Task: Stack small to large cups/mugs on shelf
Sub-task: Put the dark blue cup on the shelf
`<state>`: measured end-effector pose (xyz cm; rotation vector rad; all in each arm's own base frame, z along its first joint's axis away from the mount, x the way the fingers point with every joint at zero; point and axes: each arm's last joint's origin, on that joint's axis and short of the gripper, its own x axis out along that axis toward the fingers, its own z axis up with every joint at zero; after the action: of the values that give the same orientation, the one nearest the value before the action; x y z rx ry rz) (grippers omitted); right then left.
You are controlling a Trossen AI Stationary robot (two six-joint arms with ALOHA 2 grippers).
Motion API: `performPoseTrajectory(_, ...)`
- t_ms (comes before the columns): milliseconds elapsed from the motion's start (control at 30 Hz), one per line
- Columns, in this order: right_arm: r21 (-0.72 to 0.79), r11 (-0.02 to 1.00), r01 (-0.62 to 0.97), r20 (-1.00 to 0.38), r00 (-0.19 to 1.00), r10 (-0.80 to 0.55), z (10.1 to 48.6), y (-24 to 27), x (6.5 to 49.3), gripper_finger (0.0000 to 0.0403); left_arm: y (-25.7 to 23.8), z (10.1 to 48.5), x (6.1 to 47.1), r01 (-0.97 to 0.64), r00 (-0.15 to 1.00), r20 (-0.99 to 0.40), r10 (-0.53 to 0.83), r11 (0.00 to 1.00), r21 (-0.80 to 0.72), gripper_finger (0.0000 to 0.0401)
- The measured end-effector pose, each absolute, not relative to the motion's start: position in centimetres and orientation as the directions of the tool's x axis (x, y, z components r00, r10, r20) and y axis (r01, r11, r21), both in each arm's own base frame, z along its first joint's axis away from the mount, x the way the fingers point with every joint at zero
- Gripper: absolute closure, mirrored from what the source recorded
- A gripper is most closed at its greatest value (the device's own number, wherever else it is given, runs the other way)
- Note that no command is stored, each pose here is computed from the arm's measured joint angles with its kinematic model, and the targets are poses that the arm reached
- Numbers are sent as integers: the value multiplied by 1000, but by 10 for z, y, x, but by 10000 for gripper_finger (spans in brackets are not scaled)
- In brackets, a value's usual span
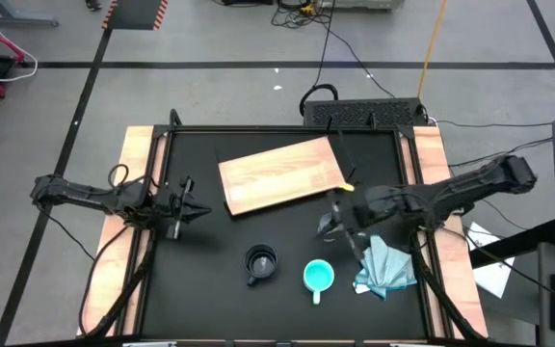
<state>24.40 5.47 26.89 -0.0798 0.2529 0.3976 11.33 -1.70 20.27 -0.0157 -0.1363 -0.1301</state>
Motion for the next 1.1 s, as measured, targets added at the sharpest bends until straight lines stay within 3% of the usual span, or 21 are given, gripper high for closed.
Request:
performPoseTrajectory(267,81,913,-400,-367,840,400,268,47,299,403,-15,202,113,82,988,133,-73,994,-67,377)
performPoseTrajectory(667,130,931,-341,-487,796,360,269,29,341,399,-15,200,114,78,991,113,-74,996,-39,377)
performPoseTrajectory(867,179,912,-369,-506,761,407,267,31,357,373,-15,200,114,76,991,112,-73,997,-21,377)
performPoseTrajectory(1100,103,865,-491,-596,666,449,268,56,373,339,-15,197,114,60,995,77,-59,998,-9,377)
